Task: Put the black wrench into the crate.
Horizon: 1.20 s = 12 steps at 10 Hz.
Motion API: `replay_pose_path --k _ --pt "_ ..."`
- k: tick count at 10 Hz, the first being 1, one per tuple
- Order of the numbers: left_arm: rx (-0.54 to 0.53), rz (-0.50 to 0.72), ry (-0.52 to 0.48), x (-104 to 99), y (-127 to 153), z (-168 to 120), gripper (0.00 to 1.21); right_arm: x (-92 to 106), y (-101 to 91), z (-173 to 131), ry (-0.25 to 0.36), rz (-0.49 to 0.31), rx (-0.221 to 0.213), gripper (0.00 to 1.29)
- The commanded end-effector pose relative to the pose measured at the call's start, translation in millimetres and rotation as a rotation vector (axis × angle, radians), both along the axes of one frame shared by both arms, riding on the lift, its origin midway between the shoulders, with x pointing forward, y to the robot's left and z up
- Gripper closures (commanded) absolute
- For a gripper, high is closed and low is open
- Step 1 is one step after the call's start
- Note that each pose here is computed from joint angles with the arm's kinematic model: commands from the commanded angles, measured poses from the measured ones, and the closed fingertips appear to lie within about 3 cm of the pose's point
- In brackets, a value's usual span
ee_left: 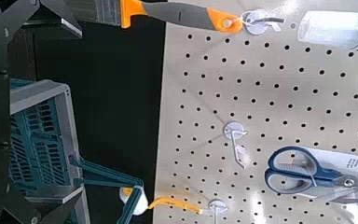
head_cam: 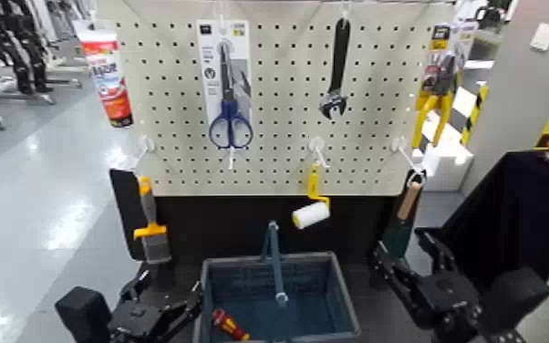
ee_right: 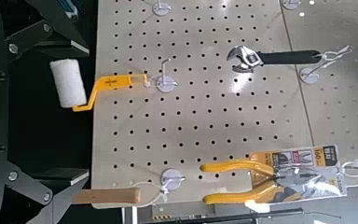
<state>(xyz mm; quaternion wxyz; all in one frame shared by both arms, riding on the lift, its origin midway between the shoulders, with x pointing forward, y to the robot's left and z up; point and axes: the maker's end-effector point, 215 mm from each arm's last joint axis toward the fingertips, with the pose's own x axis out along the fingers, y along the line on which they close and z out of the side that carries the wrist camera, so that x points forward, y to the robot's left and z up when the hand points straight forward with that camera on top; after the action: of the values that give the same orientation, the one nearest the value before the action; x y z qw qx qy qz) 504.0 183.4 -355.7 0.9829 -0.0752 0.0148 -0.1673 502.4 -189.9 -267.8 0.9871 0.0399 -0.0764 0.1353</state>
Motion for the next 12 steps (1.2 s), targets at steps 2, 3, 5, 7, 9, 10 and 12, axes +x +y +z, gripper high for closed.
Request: replay_pose_path --k 2,3,5,7,9,10,12 --pt "-0.002 -0.005 -0.005 3.4 -2.9 3.1 0.13 22.8 10.3 42.5 -0.074 0.065 0.015 0.36" --pt "-0.001 -0.008 0.001 3.2 -3.6 0.9 0.13 29.2 13.0 57.2 -0.099 0.083 0.012 0.36" --pt "0.000 -0.011 0.001 4.0 -5.2 1.5 0.13 40.1 18.8 81.7 -0.136 0.124 0.036 0.33" --pt "-0.001 -0.013 0.001 4.9 -6.1 1.8 0.13 50.1 24.6 103.5 -0.173 0.154 0.043 0.33" --pt "0.001 -0.017 -0.002 6.8 -7.4 3.9 0.13 58.4 34.9 119.2 -0.204 0.194 0.071 0.33" --pt "0.002 -0.020 -0.003 7.1 -8.8 4.6 0.13 62.4 39.0 130.1 -0.224 0.207 0.066 0.33" --pt "0.002 -0.022 -0.006 8.6 -9.7 6.5 0.13 69.9 47.1 148.2 -0.259 0.235 0.059 0.32"
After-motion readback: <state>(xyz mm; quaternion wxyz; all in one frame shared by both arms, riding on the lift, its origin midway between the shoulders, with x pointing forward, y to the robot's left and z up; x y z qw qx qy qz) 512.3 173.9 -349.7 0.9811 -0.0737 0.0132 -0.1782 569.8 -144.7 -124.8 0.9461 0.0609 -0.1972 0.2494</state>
